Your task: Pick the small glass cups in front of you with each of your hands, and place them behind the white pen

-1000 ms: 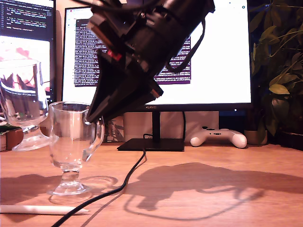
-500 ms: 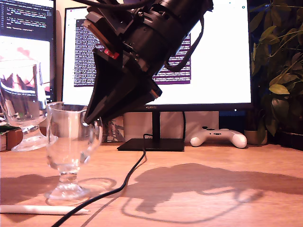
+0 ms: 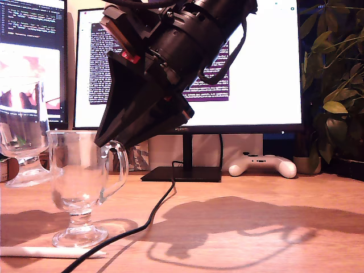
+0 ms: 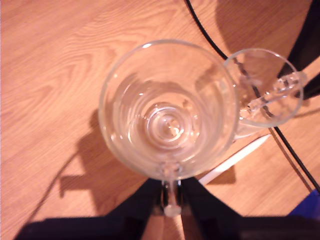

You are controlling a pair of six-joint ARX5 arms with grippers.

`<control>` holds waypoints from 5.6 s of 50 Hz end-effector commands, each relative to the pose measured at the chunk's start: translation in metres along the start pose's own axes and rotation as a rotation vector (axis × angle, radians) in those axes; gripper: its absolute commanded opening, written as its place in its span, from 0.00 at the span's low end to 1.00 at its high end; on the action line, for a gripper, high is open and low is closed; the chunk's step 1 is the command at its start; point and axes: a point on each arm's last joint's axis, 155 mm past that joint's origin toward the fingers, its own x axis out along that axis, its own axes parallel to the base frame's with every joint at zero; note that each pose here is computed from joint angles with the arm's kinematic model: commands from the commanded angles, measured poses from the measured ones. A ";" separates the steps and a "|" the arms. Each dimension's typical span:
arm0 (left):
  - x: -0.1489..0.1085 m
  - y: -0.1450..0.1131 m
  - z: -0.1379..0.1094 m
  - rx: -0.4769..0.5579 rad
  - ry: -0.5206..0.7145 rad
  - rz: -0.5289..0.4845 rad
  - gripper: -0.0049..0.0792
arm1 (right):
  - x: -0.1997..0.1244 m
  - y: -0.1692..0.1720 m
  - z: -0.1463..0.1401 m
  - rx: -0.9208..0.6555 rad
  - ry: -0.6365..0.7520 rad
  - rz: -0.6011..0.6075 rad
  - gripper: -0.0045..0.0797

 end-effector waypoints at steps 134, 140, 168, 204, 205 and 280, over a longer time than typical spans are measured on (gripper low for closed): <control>0.041 0.006 -0.040 -0.093 0.151 0.000 0.03 | -0.115 0.001 0.085 -0.091 -0.209 -0.089 0.32; 0.041 0.004 -0.039 -0.092 0.145 -0.011 0.03 | -0.115 0.001 0.085 -0.093 -0.212 -0.090 0.32; 0.041 -0.001 -0.037 -0.089 0.136 -0.033 0.10 | -0.116 0.001 0.088 -0.098 -0.220 -0.092 0.32; 0.022 -0.004 -0.028 -0.094 0.085 -0.023 0.18 | -0.116 0.001 0.087 -0.098 -0.220 -0.092 0.32; 0.021 -0.004 -0.028 -0.094 0.082 -0.023 0.18 | -0.116 0.001 0.087 -0.098 -0.220 -0.092 0.32; -0.022 0.052 0.033 -0.273 -0.519 0.224 0.03 | -0.248 -0.189 -0.054 0.484 -0.345 -0.856 0.04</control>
